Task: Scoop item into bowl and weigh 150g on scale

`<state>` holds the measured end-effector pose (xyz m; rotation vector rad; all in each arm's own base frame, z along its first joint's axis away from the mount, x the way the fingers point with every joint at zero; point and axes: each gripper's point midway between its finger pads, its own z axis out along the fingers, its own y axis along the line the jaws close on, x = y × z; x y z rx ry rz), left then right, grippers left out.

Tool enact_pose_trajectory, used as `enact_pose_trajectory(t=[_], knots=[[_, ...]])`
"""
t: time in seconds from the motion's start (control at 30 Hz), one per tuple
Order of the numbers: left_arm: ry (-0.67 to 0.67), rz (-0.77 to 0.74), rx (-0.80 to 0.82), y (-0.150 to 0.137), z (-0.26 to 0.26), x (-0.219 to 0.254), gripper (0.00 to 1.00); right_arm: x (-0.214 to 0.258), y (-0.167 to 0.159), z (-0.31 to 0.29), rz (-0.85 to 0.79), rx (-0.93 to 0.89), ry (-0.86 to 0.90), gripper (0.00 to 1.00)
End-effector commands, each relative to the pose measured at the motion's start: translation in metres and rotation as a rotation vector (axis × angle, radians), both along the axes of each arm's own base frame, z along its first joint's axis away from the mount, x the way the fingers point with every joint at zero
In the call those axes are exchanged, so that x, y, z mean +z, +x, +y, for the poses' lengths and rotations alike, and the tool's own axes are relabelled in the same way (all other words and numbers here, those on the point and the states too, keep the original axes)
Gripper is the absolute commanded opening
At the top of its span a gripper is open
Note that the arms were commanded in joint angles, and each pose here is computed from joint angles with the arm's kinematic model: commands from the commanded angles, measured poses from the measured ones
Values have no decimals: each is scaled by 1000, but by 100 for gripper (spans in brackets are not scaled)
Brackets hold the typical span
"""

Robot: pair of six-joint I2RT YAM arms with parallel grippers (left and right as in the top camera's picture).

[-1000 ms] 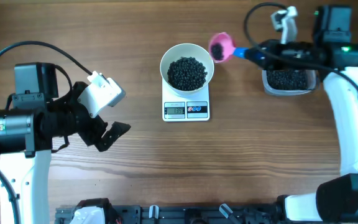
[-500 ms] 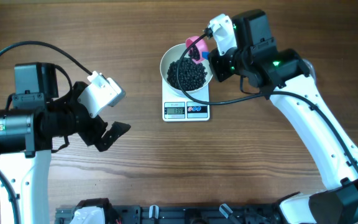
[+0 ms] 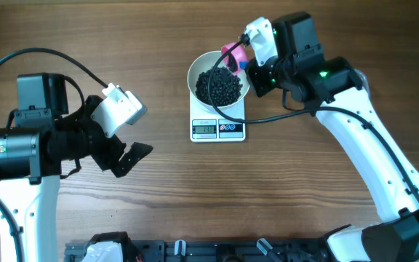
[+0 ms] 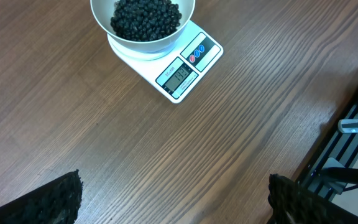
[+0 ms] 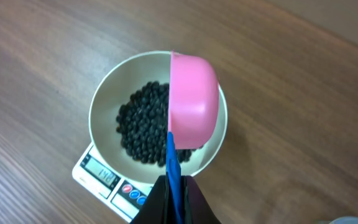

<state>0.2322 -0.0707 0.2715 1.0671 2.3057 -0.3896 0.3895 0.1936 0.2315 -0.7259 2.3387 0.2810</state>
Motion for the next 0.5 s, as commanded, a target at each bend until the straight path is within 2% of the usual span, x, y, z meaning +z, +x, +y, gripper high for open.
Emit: enact_pose_trajectory(t=[0.0, 0.17, 0.27, 0.37, 0.47], knots=[[-2, 11, 4, 0, -1, -2, 100, 14, 3, -5, -56, -21, -24, 4], [-2, 11, 4, 0, -1, -2, 100, 15, 0, 5, -39, 8, 24, 4], [-2, 11, 4, 0, -1, -2, 100, 15, 6, -6, -70, -32, -35, 4], [-2, 11, 4, 0, -1, -2, 100, 16, 2, 3, -47, -4, 18, 4], [-2, 11, 4, 0, -1, -2, 100, 18, 14, -13, -100, -79, -52, 4]])
